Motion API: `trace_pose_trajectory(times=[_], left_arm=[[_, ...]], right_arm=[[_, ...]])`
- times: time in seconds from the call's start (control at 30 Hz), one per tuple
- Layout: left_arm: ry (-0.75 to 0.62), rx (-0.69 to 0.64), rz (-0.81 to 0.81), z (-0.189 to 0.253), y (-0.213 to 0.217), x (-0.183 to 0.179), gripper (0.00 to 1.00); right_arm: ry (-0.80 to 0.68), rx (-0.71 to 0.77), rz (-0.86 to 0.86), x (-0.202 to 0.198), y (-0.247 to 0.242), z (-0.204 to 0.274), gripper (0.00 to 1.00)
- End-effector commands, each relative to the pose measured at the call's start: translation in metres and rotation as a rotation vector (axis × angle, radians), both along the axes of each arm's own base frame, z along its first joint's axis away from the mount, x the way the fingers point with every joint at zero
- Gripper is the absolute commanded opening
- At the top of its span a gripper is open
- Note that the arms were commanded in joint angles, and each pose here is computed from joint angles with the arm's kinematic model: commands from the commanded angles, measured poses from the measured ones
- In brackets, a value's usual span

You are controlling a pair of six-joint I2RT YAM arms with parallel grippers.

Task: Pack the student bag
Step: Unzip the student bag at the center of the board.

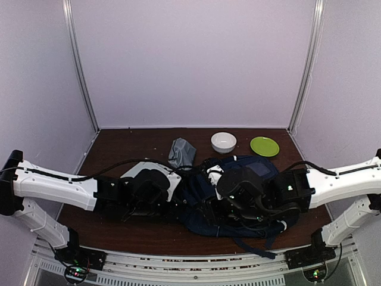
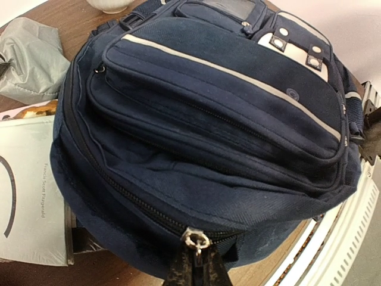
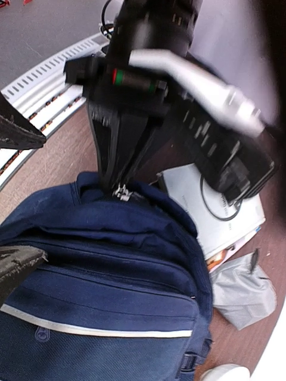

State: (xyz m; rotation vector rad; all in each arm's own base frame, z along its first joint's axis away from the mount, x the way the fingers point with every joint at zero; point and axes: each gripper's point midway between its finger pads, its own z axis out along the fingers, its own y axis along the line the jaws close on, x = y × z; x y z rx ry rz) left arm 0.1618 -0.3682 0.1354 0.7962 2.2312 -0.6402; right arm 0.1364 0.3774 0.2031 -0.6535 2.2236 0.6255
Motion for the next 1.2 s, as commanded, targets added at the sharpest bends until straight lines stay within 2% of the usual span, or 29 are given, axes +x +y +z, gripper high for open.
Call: trace_pose_trajectory(times=[0.0,0.23,0.37,0.5,0.63,0.93,1.17], left_arm=[[-0.030,-0.130,-0.002,0.031,-0.008,-0.001,0.00],[-0.034,-0.135,-0.005,0.032,-0.006,-0.002,0.00],[-0.031,-0.144,-0.003,0.033,-0.006,-0.003,0.00],[-0.033,-0.143,-0.001,0.033,-0.004,-0.003,0.00],[-0.038,-0.123,0.021,0.030,0.000,0.000,0.00],[-0.086,-0.080,0.064,0.033,0.004,0.016,0.00],[-0.091,-0.087,0.068,0.037,-0.001,0.029,0.00]], right_arm=[[0.028,0.068,-0.010,0.006,0.009,-0.007,0.53],[0.049,0.019,-0.017,0.010,0.016,-0.031,0.48],[0.060,-0.013,-0.034,0.015,0.016,-0.045,0.41],[0.066,-0.032,-0.038,0.015,0.015,-0.051,0.24],[0.056,-0.003,-0.041,0.015,0.007,-0.041,0.00],[0.063,-0.076,0.046,-0.015,-0.046,-0.040,0.00],[0.128,-0.104,0.002,-0.034,-0.098,-0.046,0.00]])
